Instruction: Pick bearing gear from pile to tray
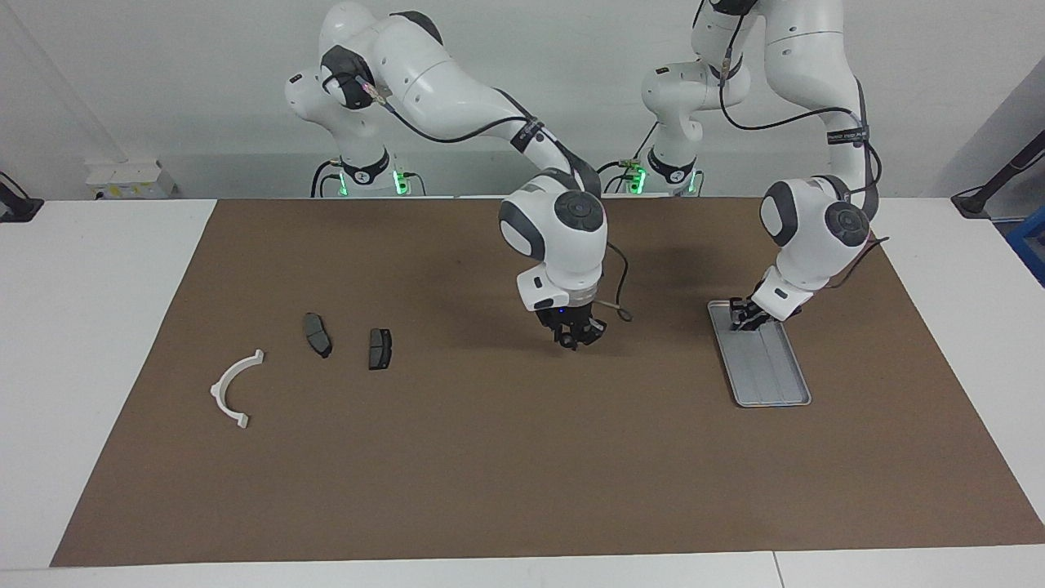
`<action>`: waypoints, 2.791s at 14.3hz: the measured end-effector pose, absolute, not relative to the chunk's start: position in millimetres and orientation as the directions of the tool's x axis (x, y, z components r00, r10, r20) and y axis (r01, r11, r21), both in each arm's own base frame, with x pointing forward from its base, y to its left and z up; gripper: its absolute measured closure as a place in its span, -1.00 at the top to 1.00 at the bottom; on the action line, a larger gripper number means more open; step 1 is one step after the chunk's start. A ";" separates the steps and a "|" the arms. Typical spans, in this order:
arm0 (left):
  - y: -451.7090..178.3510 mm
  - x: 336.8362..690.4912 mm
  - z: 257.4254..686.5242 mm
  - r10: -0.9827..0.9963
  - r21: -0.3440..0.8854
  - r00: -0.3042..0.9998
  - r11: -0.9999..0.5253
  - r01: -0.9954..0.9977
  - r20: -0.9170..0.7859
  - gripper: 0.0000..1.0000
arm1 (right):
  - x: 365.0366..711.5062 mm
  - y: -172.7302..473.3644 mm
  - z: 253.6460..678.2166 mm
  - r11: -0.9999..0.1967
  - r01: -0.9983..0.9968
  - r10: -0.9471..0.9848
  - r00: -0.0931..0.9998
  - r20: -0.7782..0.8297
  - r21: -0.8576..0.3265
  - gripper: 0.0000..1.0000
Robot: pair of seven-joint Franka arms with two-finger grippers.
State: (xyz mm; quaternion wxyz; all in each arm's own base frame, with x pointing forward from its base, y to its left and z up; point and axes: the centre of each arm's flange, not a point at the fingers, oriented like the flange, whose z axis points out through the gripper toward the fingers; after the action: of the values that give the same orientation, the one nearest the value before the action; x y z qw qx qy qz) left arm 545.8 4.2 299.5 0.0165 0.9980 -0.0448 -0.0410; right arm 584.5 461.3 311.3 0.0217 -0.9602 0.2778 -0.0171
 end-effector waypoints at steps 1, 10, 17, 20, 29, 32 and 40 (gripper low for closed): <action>2.9 546.4 300.6 -0.091 0.037 0.993 -0.995 -0.088 -0.080 0.28 | 588.0 459.6 303.7 -0.842 -0.536 -0.538 0.843 0.023 -0.057 -0.29; -75.7 561.8 350.9 0.039 0.019 0.996 -0.999 0.040 -0.079 1.00 | 589.7 454.3 290.8 -0.842 -0.538 -0.540 0.841 0.030 -0.047 -0.21; -136.8 554.8 356.7 0.108 0.014 0.993 -0.994 0.109 -0.056 1.00 | 624.2 408.8 321.3 -0.818 -0.575 -0.576 0.817 0.038 -0.033 1.00; -165.1 549.4 358.0 0.140 0.017 0.989 -0.990 0.141 -0.041 1.00 | 651.6 361.4 358.1 -0.843 -0.536 -0.538 0.842 0.039 -0.040 1.00; -341.0 560.3 328.3 0.314 0.051 0.949 -0.948 0.315 -0.017 1.00 | 690.1 222.3 409.4 -0.956 -0.292 -0.292 0.956 -0.018 -0.006 1.00; -361.7 553.0 323.3 0.342 0.057 0.940 -0.938 0.342 -0.008 1.00 | 698.4 190.6 412.7 -0.965 -0.262 -0.261 0.965 -0.017 -0.007 1.00; -370.3 572.0 310.1 0.386 -0.021 0.922 -0.922 0.386 -0.017 1.00 | 692.2 101.0 453.5 -0.997 0.073 0.073 0.997 0.021 0.019 1.00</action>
State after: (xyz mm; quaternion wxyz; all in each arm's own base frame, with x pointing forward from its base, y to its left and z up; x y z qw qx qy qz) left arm 572.0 -370.3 310.1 -0.0085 0.9803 0.1970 -0.0103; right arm 692.2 101.0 453.5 -0.0089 -0.9992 -0.0364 -0.0107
